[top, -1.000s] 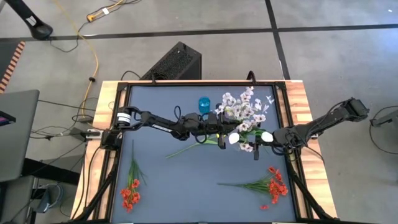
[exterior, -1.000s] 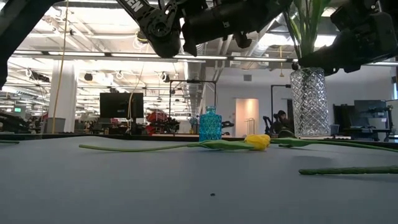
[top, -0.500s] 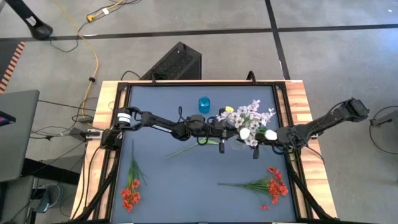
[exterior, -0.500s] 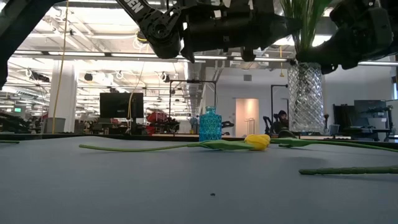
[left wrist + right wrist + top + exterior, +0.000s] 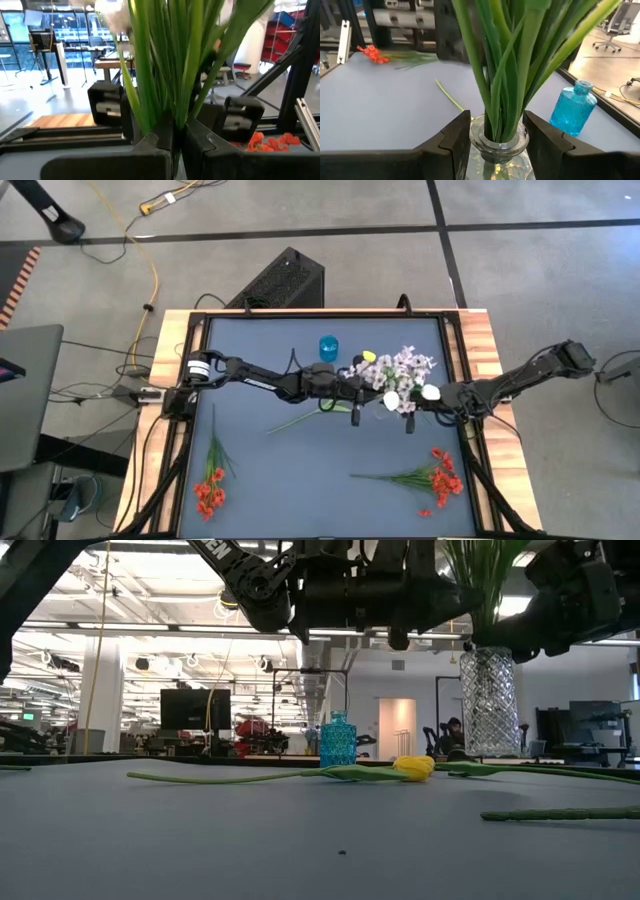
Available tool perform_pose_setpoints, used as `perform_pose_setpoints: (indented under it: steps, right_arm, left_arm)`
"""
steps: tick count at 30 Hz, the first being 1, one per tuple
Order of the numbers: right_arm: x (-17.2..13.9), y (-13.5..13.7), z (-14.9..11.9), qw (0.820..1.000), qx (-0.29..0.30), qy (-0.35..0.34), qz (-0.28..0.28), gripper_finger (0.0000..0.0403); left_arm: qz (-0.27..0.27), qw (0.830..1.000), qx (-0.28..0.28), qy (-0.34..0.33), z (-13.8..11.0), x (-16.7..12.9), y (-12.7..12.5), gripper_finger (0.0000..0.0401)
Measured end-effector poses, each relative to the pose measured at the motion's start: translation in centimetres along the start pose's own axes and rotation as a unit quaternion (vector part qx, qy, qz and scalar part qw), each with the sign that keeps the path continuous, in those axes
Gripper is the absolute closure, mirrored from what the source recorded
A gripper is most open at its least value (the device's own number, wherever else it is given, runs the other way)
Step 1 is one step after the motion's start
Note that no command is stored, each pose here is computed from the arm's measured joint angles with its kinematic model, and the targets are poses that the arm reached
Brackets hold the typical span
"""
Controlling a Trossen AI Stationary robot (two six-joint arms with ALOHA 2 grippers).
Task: Sort flowers into vase by color
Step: Put the white flowers into the transparent vase
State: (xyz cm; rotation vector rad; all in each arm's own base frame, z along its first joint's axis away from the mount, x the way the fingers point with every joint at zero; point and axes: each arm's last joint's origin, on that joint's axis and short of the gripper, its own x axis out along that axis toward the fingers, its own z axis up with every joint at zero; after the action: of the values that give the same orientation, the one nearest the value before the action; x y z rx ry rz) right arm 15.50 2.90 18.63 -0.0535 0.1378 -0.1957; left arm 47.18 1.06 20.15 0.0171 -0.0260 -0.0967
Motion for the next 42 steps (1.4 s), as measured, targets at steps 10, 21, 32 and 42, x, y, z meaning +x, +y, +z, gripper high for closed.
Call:
perform_pose_setpoints:
  steps: [10, 21, 32, 42]
  right_arm:
    - [0.0, 0.0, 0.0, 1.000, 0.002, 0.001, 0.000, 0.0218]
    - [0.0, 0.0, 0.0, 1.000, 0.005, 0.002, -0.006, 0.0218]
    - [0.0, -0.1, 0.3, 1.000, 0.014, -0.006, -0.008, 0.0218]
    - [0.3, -0.7, 0.2, 0.999, 0.015, -0.002, -0.030, 0.0218]
  left_arm:
    - [0.008, 1.000, -0.016, 0.024, -1.4, 0.2, 0.0, 0.0401]
    - [-0.009, 0.998, -0.058, 0.037, -1.8, 0.1, 0.6, 0.0316]
    - [-0.039, 0.985, -0.073, 0.153, 0.5, -2.3, 3.0, 0.0233]
    - [0.032, 0.943, 0.001, 0.331, 3.9, -7.3, 4.6, 0.0232]
